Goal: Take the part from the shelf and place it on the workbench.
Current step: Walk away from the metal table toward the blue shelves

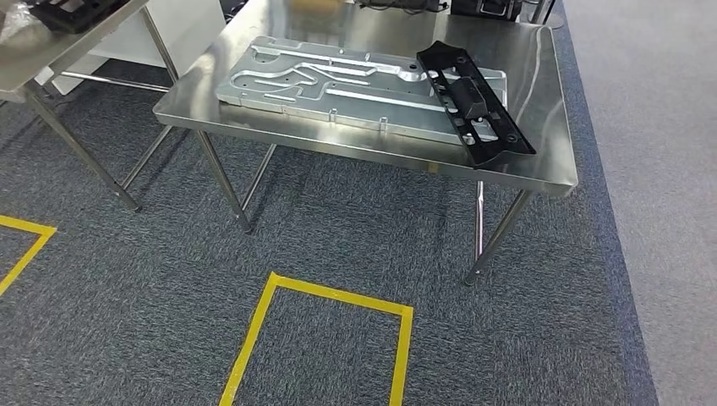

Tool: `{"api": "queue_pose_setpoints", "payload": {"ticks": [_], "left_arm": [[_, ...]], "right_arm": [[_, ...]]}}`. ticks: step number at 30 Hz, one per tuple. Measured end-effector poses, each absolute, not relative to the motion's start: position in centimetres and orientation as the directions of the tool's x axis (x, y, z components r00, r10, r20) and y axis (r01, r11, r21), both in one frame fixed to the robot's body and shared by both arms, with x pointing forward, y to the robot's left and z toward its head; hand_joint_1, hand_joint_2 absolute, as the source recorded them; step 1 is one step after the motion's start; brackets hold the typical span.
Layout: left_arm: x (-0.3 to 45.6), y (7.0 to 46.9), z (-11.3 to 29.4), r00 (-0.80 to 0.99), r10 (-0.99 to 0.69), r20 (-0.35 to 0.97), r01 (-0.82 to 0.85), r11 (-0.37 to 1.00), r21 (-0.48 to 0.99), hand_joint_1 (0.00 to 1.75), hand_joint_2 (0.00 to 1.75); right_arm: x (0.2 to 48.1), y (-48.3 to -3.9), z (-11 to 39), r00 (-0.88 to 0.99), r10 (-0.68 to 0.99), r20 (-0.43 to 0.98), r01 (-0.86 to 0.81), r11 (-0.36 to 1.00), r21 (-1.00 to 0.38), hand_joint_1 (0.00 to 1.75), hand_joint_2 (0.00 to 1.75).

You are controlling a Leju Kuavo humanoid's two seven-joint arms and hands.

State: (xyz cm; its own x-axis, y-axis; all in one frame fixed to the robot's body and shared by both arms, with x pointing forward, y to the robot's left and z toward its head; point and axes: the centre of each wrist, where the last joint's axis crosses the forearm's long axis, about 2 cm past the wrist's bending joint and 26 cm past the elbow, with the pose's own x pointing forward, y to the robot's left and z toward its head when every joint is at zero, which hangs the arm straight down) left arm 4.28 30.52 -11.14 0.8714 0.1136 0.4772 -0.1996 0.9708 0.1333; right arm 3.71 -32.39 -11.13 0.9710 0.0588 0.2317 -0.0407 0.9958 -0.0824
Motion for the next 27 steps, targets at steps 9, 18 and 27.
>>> {"api": "queue_pose_setpoints", "payload": {"ticks": [9, 18, 27], "left_arm": [[4.2, 30.3, -11.2, 0.875, 0.058, 0.481, -0.142, 0.980, 0.141, 0.00, 0.00], [3.7, 30.0, -11.2, 0.890, 0.014, 0.455, -0.082, 0.988, 0.129, 0.00, 0.00], [4.1, 30.0, -11.2, 0.848, 0.154, 0.508, -0.232, 0.968, 0.094, 0.00, 0.00]], "right_arm": [[3.0, -31.8, -11.2, 0.974, 0.048, 0.222, -0.030, 0.996, -0.084, 0.00, 0.00], [3.0, -31.7, -11.2, 0.974, 0.081, 0.211, -0.061, 0.993, -0.099, 0.00, 0.00], [3.6, -31.2, -11.2, 0.889, 0.415, 0.194, -0.392, 0.908, -0.148, 0.00, 0.00]]}}
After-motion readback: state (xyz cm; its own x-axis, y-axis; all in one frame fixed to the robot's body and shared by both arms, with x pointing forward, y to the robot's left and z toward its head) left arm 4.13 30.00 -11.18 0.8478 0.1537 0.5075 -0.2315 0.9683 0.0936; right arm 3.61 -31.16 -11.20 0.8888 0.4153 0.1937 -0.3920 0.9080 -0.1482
